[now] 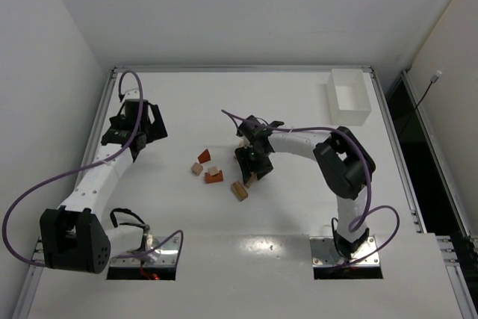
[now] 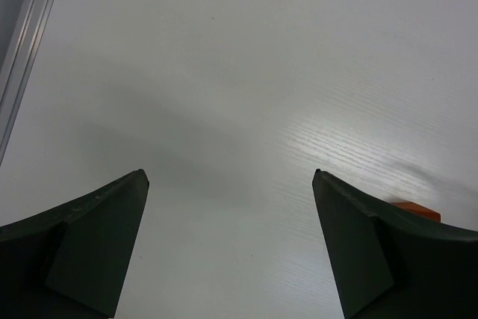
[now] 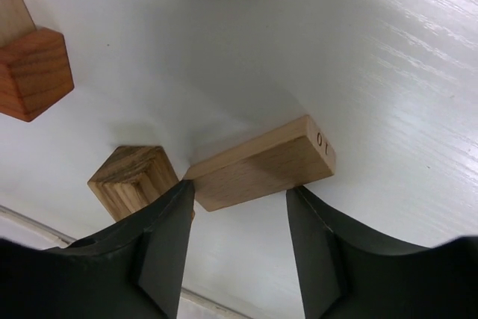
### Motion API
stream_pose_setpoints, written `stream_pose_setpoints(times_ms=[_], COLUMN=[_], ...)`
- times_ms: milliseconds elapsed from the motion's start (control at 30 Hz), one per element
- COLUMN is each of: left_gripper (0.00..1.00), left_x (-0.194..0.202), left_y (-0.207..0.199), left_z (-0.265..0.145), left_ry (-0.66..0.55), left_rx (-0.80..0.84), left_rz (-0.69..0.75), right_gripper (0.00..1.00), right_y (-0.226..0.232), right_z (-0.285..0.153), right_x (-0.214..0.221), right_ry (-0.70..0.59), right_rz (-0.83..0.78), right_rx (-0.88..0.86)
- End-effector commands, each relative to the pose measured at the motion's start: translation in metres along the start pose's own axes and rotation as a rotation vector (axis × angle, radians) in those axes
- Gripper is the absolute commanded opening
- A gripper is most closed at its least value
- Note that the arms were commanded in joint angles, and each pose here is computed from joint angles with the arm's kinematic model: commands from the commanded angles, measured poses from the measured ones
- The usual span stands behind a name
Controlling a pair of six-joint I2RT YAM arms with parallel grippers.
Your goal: Build the wood block tower
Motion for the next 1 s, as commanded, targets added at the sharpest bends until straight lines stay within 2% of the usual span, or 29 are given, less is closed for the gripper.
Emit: stream_pose_setpoints(times_ms=[0,267,300,400,500,600,833,967], left_gripper=[0.91,0.91,0.91,0.91,0.91,0.91,0.91,0.91], left_x=[-0.01,-0.008,-0.006,-0.006,-0.006,-0.006,-0.005,-0.004], left_y=[0.0,-0.002,-0.004,-0.004,-0.006,-0.008,-0.013,-0.013], left_z=[-0.005,0.001,0.003,0.003,0.005,0.008,0.016,0.018], left_ry=[-0.05,-0.033,-0.023,-0.022,-0.021,-0.017,0.009,0.018], left_rx=[0.021,0.042,0.049,0.049,0.058,0.069,0.076,0.075], left_rz=[-0.038,-0.039,-0.036,-0.036,-0.036,-0.035,-0.028,-0.025], right_gripper=[0.47,0.31,0.32,0.49,0.74,0.83,0.84,0.83], right_y=[-0.043,-0.08,-0.085,-0.081,-0.065,-0.059,-0.041,-0.043], right_z=[0.013,-0.002,-0.007,-0.019,-0.038,-0.048,-0.055,-0.052], right_x=[0.008,0.018,0.013,0.009,-0.006,-0.015,-0.017,-0.012], right_ry=[0.0,-0.01,-0.025,-0.045,-0.117,-0.16,-0.151,-0.132], right_rz=[0.055,0.082,0.09,0.046,0.001,0.017,0.08,0.154], right_rx=[0.184,0.248,0.245,0.188,0.137,0.12,0.02,0.065])
Point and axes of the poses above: each gripper's point midway between its finger pads, its own z axis out along the fingers, its own y axis along the line the jaws close on, x = y × z, the point moved 5 cm from there along -z, back along the fingers, and after that the axes turned 8 degrees about z, right-handed, at the moved point
